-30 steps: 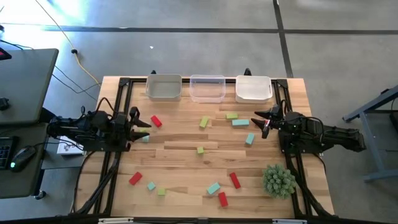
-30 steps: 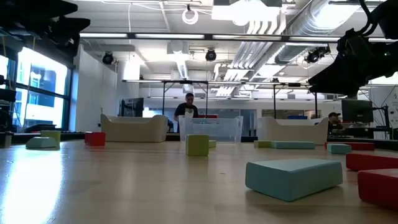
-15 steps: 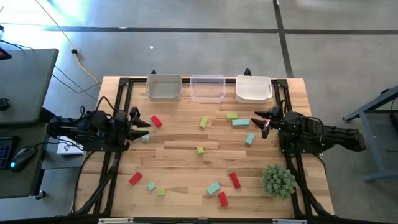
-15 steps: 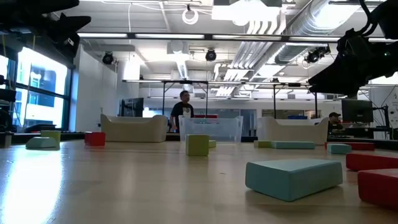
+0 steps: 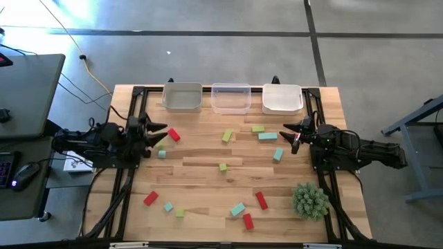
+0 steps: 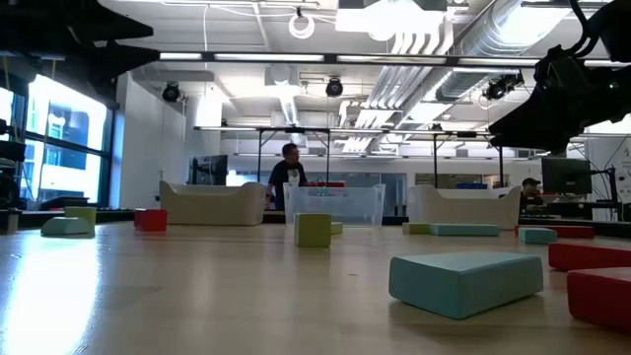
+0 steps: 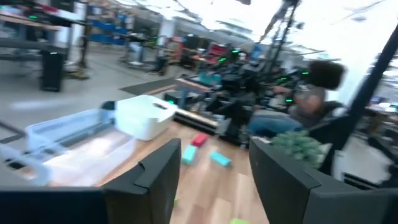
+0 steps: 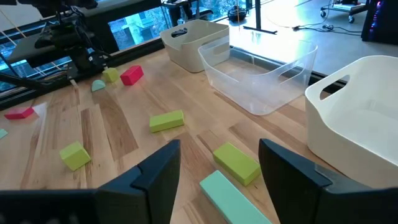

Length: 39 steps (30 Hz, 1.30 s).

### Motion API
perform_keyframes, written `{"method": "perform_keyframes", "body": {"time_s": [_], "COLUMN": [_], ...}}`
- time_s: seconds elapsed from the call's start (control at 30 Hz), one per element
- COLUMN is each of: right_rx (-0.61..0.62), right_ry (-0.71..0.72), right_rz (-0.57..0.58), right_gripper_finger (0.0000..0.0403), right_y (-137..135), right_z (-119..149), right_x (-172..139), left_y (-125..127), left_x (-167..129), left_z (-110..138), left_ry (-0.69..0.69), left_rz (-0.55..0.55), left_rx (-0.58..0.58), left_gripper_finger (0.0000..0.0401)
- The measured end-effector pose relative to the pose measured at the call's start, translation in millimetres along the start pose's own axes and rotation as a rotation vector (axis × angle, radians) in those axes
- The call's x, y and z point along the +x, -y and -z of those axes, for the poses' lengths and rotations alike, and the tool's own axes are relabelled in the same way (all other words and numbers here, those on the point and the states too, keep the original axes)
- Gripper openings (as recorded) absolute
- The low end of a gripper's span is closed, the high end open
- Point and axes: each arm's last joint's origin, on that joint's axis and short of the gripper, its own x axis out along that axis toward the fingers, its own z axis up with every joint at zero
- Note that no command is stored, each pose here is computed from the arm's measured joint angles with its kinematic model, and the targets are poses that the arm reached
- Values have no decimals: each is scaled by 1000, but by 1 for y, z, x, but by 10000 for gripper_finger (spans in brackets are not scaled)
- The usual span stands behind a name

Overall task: Sort & place blocks by color
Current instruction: Put the red block into the gray bin

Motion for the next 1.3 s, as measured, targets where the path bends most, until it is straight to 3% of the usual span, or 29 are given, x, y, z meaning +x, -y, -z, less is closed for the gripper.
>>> {"method": "perform_keyframes", "body": {"time_s": [0.27, 0.5, 0.73, 0.97, 1.3], "right_rx": [0, 0, 0, 0, 0], "right_ry": [0, 0, 0, 0, 0], "right_rz": [0, 0, 0, 0, 0], "right_gripper_finger": [206, 206, 206, 206, 206], "right_y": [0, 0, 0, 0, 0], "right_z": [0, 0, 0, 0, 0], "right_x": [0, 0, 0, 0, 0], "left_y": [-4, 1, 1, -2, -14], "left_x": [6, 14, 29, 47, 74], "left_z": [-1, -23, -50, -72, -65], "left_ry": [17, -6, -108, -227, -380], "left_rz": [-221, -306, -456, -639, -784], "left_rx": [10, 10, -116, -159, -382], "left_gripper_finger": [221, 216, 216, 216, 216]}}
